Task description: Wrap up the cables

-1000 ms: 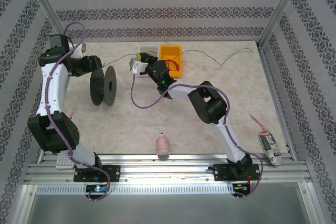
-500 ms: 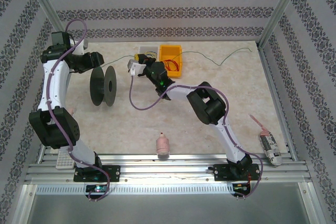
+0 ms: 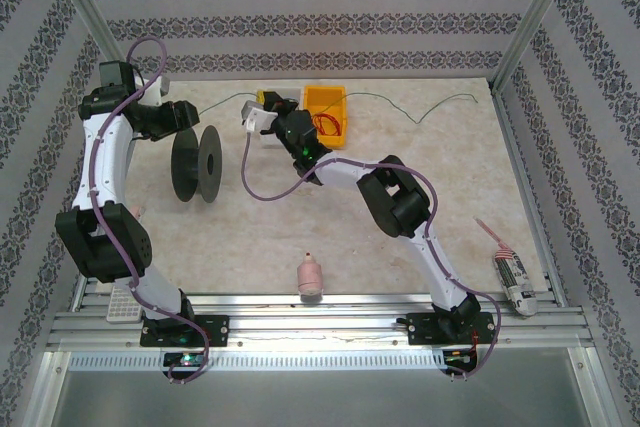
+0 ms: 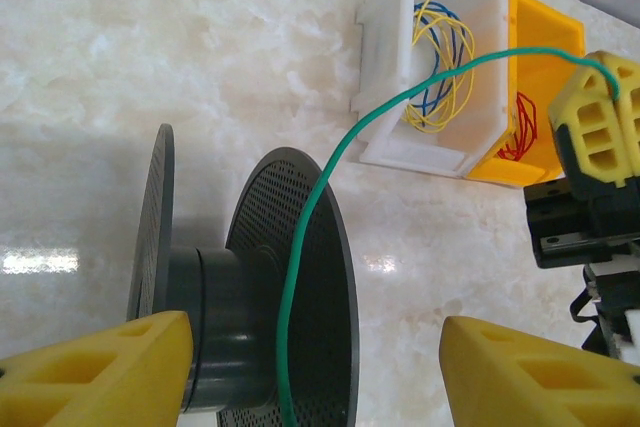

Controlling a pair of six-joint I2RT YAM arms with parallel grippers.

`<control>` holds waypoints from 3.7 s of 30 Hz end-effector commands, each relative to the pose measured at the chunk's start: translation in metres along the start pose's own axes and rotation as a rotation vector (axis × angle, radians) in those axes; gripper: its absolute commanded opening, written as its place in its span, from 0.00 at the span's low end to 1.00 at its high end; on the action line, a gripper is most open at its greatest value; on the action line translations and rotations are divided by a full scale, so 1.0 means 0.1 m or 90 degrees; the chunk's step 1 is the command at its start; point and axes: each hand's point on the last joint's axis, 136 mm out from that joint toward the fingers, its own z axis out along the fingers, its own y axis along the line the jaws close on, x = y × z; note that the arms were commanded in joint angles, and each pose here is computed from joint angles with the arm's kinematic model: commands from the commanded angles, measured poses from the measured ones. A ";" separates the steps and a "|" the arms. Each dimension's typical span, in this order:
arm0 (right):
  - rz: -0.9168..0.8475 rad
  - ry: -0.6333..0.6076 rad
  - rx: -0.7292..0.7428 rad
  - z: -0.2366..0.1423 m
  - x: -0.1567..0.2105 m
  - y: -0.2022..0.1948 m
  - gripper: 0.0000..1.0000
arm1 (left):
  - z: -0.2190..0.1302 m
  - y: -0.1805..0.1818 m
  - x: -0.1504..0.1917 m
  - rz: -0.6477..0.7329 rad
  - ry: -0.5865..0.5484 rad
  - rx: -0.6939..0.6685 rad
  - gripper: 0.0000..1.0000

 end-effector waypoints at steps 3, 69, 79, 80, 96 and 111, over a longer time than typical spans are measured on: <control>0.022 0.006 0.018 0.05 -0.03 0.01 0.00 | -0.15 -0.06 0.15 0.029 0.010 -0.013 0.67; 0.070 0.002 -0.005 0.03 -0.15 0.23 0.00 | 0.29 0.43 0.77 -0.012 0.120 -0.093 0.51; 0.077 -0.013 -0.006 -0.01 -0.25 0.21 0.00 | 0.40 0.28 0.64 -0.019 0.108 -0.075 0.51; 0.078 -0.014 -0.006 -0.01 -0.27 0.21 0.00 | 0.41 0.27 0.63 -0.018 0.107 -0.073 0.51; 0.068 0.009 0.004 -0.02 -0.17 0.14 0.00 | 0.45 0.28 0.59 -0.021 0.108 -0.078 0.42; 0.066 0.060 0.026 0.08 0.21 -0.01 0.00 | 0.44 0.29 0.60 -0.019 0.117 -0.086 0.37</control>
